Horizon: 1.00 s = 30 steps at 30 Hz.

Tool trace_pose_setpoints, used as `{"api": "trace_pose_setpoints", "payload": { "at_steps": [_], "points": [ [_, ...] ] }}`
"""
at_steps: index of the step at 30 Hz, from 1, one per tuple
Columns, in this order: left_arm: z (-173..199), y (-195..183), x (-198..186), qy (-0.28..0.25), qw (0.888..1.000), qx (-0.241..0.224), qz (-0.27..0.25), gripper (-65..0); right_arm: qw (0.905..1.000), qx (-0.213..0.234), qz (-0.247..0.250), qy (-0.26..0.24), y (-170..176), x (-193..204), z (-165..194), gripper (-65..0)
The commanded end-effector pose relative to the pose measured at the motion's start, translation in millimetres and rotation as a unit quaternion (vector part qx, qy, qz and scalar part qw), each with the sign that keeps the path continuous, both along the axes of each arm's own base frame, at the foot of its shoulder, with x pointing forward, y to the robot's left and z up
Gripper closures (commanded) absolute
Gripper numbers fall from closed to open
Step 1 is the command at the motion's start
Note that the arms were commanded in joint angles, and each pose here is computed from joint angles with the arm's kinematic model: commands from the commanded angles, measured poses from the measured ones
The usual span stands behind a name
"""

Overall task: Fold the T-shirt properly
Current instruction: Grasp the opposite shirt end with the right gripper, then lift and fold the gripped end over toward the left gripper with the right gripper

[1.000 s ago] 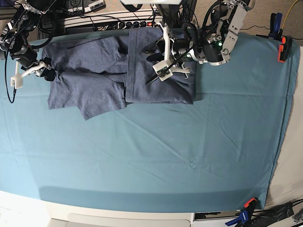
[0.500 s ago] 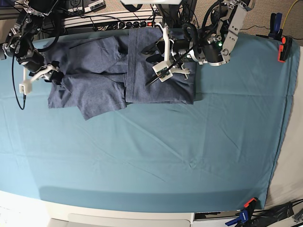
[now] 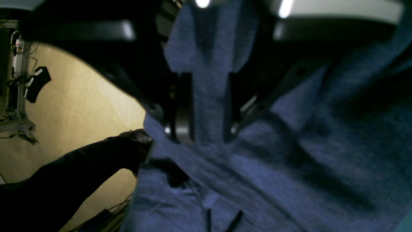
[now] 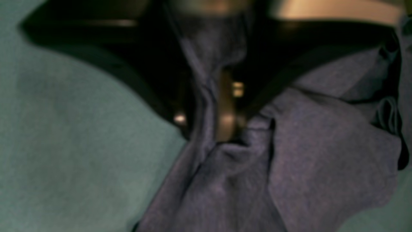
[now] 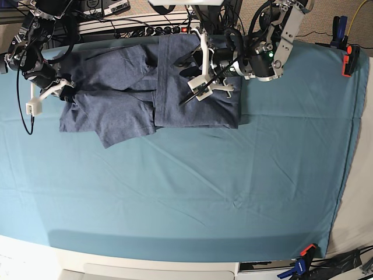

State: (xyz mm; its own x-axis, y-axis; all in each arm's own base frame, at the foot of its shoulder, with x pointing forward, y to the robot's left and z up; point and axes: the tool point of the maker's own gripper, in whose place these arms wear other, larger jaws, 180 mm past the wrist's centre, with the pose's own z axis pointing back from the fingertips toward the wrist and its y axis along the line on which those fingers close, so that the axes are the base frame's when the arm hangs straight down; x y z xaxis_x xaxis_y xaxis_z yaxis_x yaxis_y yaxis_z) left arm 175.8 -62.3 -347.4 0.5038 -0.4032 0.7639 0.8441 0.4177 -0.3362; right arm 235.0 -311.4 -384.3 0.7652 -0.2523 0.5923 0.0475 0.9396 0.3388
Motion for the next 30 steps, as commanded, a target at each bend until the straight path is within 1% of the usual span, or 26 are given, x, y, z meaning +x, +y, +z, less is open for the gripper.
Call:
{"api": "trace_pose_setpoints", "payload": {
  "at_steps": [1,2,3,6,11,14,16,19,23,26,28,30],
  "points": [
    [13.5,-5.4,4.2,-0.013,1.0,-0.025,0.001,-17.9,0.9999,-0.008,0.004,-0.011,-4.7,4.6,8.4,-4.4],
    [13.6,-5.5,4.2,-0.013,1.0,-0.025,0.001,-17.9,0.9999,-0.008,0.004,-0.011,-4.7,4.6,8.4,-0.8],
    [13.6,-5.5,4.2,-0.013,1.0,-0.025,0.001,-17.9,0.9999,-0.008,0.004,-0.011,-4.6,4.6,8.5,0.0],
    [13.7,-5.6,4.4,-0.014,1.0,-0.025,0.001,-17.9,0.9999,-0.008,0.004,-0.014,-4.7,5.5,9.3,0.0],
    [13.7,-4.9,4.9,-0.014,1.0,-0.025,0.002,-17.9,0.9992,-0.016,0.025,-0.027,-1.0,7.4,13.6,0.0],
    [16.2,-4.0,5.0,-0.018,1.0,-0.024,0.0,-17.9,0.9979,-0.008,0.045,-0.045,7.9,11.0,23.5,0.0],
    [21.2,-0.2,5.1,-0.031,0.999,-0.02,-0.003,-17.9,0.9959,0.004,0.063,-0.065,17.8,14.8,34.4,0.0],
    [27.2,12.2,9.6,-0.06,0.998,0.003,0.0,-17.9,0.9932,0.002,0.079,-0.085,26.7,17.2,48.4,0.0],
    [33.1,36.4,19.8,-0.078,0.996,0.025,0.032,-17.9,0.9896,-0.019,0.1,-0.102,34.0,18.0,65.0,0.0],
    [34.0,55.0,24.7,-0.082,0.994,0.035,0.055,-17.9,0.9873,-0.029,0.113,-0.107,40.6,17.9,72.9,0.0],
    [34.0,67.7,29.0,-0.085,0.993,0.044,0.071,-17.9,0.9858,-0.023,0.117,-0.119,49.2,19.1,77.0,0.0],
    [33.0,80.3,32.8,-0.088,0.991,0.056,0.084,-17.9,0.9847,-0.009,0.117,-0.129,60.9,19.3,78.7,0.0]
  ]
}}
